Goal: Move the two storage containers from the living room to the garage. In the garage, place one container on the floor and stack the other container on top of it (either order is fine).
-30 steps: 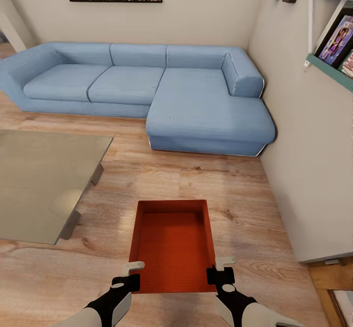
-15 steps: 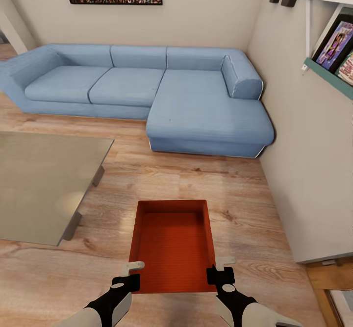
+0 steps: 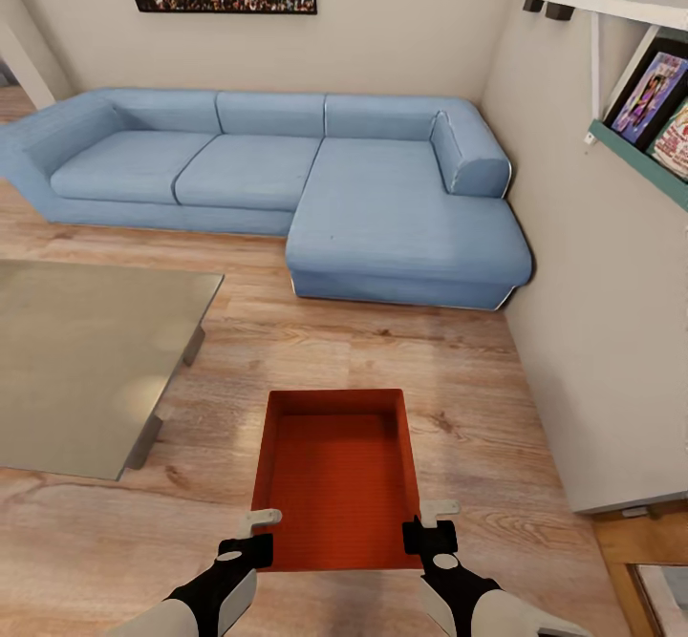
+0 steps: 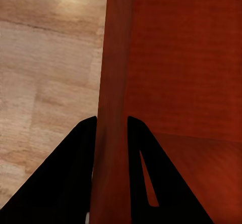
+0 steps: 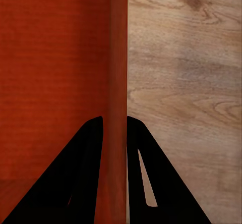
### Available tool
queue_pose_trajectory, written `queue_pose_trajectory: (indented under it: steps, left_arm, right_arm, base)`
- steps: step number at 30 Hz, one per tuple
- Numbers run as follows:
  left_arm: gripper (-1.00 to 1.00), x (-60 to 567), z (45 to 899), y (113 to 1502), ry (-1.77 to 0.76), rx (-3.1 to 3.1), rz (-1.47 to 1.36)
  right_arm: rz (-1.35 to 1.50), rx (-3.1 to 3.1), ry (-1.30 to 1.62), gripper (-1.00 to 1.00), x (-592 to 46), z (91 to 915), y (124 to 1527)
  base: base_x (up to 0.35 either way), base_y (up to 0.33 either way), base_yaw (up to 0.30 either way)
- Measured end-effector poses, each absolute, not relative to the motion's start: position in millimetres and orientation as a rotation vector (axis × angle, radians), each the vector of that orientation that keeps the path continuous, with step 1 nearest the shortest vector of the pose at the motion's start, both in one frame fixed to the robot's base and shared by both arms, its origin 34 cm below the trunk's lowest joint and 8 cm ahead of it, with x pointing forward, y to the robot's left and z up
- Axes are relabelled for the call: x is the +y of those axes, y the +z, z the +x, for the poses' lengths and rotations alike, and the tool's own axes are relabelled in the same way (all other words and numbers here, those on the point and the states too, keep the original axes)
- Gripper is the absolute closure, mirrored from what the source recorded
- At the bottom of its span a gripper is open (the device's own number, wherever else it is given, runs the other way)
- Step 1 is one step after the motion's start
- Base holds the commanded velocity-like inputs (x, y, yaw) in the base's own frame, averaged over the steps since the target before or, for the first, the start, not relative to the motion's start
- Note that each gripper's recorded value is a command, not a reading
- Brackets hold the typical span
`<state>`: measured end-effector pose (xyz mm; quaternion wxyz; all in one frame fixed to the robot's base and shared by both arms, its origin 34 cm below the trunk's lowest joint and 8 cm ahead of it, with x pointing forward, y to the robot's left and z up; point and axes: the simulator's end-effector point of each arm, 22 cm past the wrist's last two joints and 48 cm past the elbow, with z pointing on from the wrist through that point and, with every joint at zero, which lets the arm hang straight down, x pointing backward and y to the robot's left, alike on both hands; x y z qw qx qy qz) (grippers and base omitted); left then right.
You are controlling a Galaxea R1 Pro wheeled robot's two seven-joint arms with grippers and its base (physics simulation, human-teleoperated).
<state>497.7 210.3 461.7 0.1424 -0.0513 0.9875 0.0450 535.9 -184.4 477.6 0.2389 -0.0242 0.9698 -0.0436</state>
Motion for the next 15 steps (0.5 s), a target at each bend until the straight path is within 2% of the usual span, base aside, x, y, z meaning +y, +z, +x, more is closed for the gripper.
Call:
queue_pose_trajectory:
  steps: [15]
  left_arm:
    - [1.0,210.3,496.5,483.8,0.13,2.85,-0.149]
  right_arm:
    - [-0.069,2.656,-0.12,1.0,-184.4,534.9,499.7]
  base:
    - [0.0,0.0,0.0]
